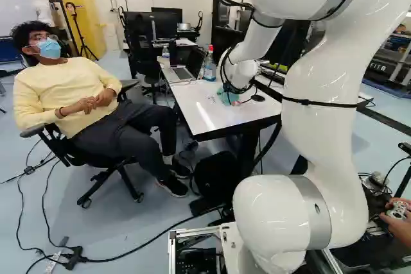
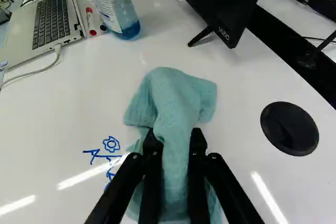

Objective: Clean the table with the green towel

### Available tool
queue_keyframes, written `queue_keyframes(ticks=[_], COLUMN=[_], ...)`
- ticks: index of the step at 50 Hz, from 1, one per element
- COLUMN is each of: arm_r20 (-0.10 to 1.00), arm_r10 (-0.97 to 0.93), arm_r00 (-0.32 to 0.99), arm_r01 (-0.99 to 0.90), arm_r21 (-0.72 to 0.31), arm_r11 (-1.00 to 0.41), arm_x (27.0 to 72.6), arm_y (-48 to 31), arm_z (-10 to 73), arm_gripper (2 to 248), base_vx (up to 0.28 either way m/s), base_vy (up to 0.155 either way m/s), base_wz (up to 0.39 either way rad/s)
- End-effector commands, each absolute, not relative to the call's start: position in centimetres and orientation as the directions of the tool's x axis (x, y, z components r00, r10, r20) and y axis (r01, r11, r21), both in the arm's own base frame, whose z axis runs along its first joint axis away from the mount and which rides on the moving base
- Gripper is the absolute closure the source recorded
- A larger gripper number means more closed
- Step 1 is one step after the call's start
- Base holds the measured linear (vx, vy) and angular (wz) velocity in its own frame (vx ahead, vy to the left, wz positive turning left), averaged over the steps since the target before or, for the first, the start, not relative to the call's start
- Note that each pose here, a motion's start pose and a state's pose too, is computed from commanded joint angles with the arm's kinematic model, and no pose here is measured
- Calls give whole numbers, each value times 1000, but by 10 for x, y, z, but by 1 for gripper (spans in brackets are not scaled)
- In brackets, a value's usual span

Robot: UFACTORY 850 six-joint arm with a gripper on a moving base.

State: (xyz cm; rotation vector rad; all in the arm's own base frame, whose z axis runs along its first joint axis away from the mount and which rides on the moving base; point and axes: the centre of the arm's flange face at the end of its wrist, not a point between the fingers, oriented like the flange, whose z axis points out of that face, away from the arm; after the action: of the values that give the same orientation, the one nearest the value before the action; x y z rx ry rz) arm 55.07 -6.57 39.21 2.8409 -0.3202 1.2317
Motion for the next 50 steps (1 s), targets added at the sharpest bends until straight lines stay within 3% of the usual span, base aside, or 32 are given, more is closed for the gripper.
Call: queue_keyframes(ticks=[50], arm_r20=[712], arm_r10=[-173], arm_r00=[680], arm_r01=[-191], arm_r21=[-56], arm_r11=[-980], arm_x=[558], arm_y=[-62], arm_z=[390], arm_gripper=[196], base_vx=[0], base_vy=[0], base_wz=[0])
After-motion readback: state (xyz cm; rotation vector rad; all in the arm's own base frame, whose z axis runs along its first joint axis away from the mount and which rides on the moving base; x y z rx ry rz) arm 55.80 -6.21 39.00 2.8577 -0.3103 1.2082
